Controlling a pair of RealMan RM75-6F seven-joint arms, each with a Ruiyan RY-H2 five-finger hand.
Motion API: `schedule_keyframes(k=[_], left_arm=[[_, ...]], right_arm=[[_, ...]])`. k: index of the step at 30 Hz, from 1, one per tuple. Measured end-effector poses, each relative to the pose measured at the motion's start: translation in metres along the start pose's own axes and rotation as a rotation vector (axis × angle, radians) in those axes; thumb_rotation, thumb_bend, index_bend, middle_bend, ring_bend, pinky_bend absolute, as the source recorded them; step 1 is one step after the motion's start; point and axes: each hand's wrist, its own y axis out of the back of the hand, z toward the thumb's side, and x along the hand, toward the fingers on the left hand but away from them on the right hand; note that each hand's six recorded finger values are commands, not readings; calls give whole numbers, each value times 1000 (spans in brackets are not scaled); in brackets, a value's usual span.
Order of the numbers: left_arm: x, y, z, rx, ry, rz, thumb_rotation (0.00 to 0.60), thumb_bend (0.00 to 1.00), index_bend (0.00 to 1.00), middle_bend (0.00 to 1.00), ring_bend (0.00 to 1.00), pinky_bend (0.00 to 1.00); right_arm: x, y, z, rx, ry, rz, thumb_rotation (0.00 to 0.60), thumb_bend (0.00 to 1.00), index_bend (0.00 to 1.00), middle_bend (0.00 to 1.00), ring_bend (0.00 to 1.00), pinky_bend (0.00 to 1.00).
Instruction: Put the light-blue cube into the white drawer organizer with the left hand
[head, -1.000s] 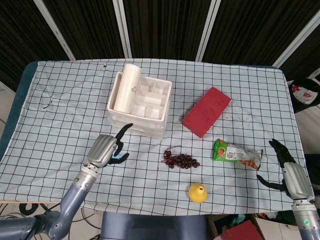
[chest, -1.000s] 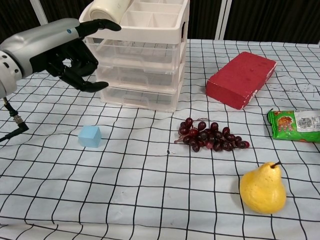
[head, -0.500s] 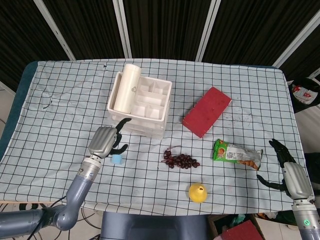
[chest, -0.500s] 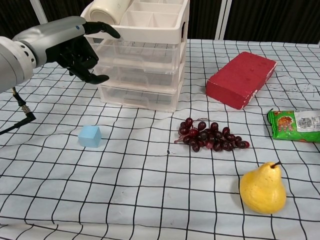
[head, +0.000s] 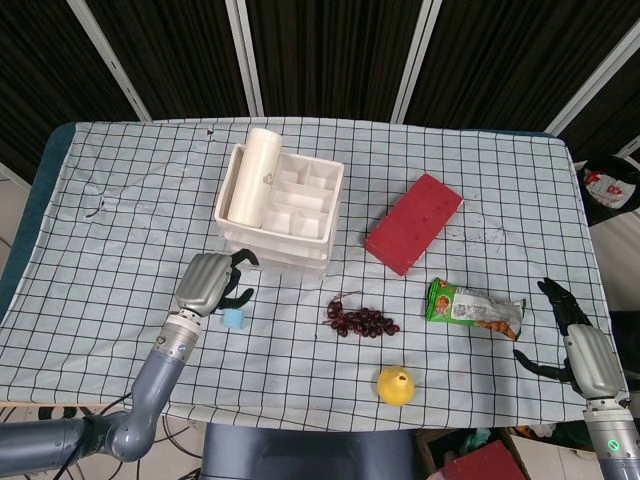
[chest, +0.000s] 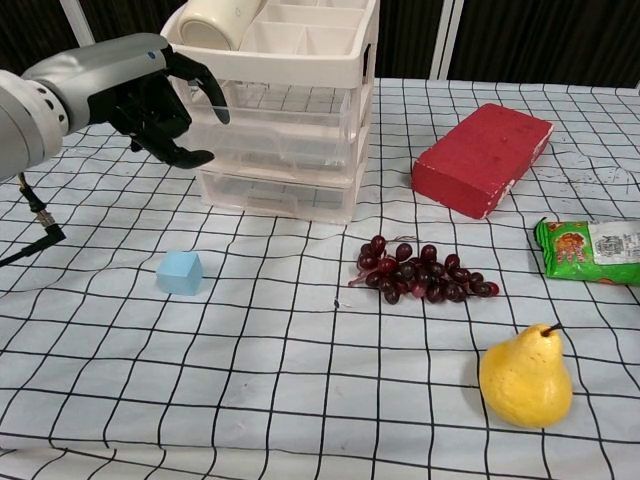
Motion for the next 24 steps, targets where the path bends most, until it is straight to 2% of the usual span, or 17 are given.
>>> schedule_keyframes(k=[4,6,11,12,20,24], left_arm=[[-4,1,1,-6,-7,-2,600,282,409,936,892,728],[-6,2,1,-9,-10,-7,600,263,334,936,892,728],[-13,1,1,-14,-18,-16,600,106,123,935,892,728],[-15,1,1,-16,-20,-16,600,95,107,934,892,728],[-44,8,-8,-37,-28,5,600,92,95,934,892,728],[-67,21,-26,-36,0,54,600,110,101,934,892,728]], right_arm=[[0,0,0,0,0,-1,600,153,0,0,0,154],[0,0,0,0,1,-1,600,152,0,0,0,154],[0,0,0,0,1,-2,600,153,0,0,0,154],[0,0,0,0,1,-2,600,153,0,0,0,154],[0,1,0,-2,0,-3,600,153,0,0,0,154],[0,1,0,0,0,-4,600,153,0,0,0,154]])
